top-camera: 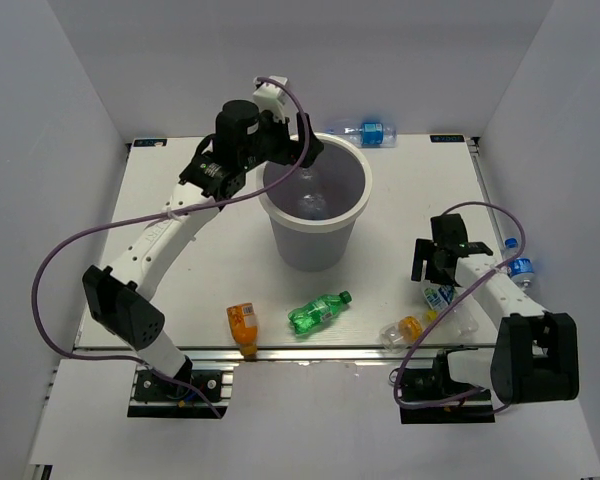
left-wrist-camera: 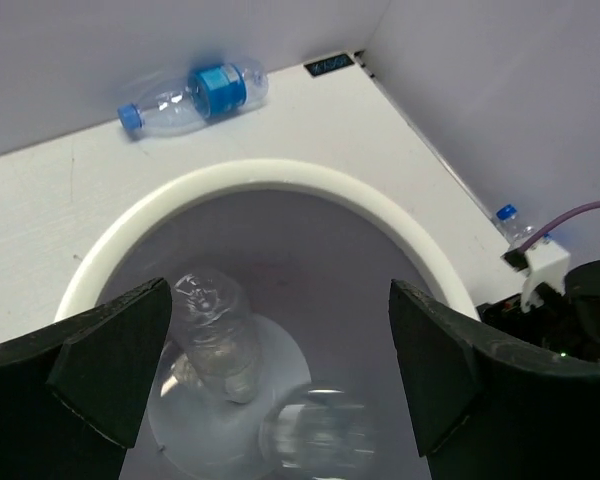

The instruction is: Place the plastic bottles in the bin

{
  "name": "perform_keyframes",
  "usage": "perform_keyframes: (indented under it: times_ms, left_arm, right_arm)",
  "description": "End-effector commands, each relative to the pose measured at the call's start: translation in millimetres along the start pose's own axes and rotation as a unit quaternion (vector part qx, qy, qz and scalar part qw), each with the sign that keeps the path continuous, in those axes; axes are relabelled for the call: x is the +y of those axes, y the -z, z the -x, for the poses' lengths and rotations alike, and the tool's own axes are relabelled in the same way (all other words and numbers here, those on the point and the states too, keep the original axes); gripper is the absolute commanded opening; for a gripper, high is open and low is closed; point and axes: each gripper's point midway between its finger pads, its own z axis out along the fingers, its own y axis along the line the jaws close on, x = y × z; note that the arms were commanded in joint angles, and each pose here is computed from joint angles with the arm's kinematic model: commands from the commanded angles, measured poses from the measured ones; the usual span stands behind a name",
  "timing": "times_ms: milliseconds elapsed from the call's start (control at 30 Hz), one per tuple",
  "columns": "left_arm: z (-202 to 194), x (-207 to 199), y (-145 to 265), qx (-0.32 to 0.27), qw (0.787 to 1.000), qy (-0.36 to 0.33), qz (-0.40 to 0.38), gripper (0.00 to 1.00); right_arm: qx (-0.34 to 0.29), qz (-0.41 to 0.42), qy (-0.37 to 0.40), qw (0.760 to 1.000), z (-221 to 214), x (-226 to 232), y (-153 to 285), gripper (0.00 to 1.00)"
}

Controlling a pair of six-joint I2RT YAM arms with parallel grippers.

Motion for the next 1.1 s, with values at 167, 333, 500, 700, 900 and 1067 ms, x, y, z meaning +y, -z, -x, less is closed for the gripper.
perform_keyframes:
  times_ms: [167, 333, 500, 700, 900, 1067]
  left_arm:
    - [34, 39, 33, -0.046, 0.99, -0.027, 0.127, 0.98]
    - [30, 113, 76, -0.093, 0.963, 0.035, 0.25, 0.98]
    - [4, 179, 128, -0.127, 0.924, 0.116, 0.342, 0.98]
    - [-61, 227, 167, -0.104, 0.849, 0.186, 0.483, 0.98]
    - [-122, 220, 164, -0.068, 0.845, 0.248, 0.469, 0.98]
    - [-141, 206, 158, -0.027, 0.861, 0.265, 0.433, 0.98]
  right_arm:
    - [0.052, -0.024, -0.003, 0.998, -7, -12, -10, 0.89]
    - [0.054, -0.044, -0.002, 0.998, 0, -19, -15, 0.72]
    - [0.022, -0.095, 0.004, 0.995, 23, -39, -11, 0.35]
    - [-0.106, -0.084, 0.0, 0.991, 121, -42, 43, 0.15]
    - [-0.342, 0.119, 0.013, 0.932, 243, 17, 188, 0.14]
    - [-0.539, 0.357, 0.147, 0.749, 260, 103, 344, 0.13]
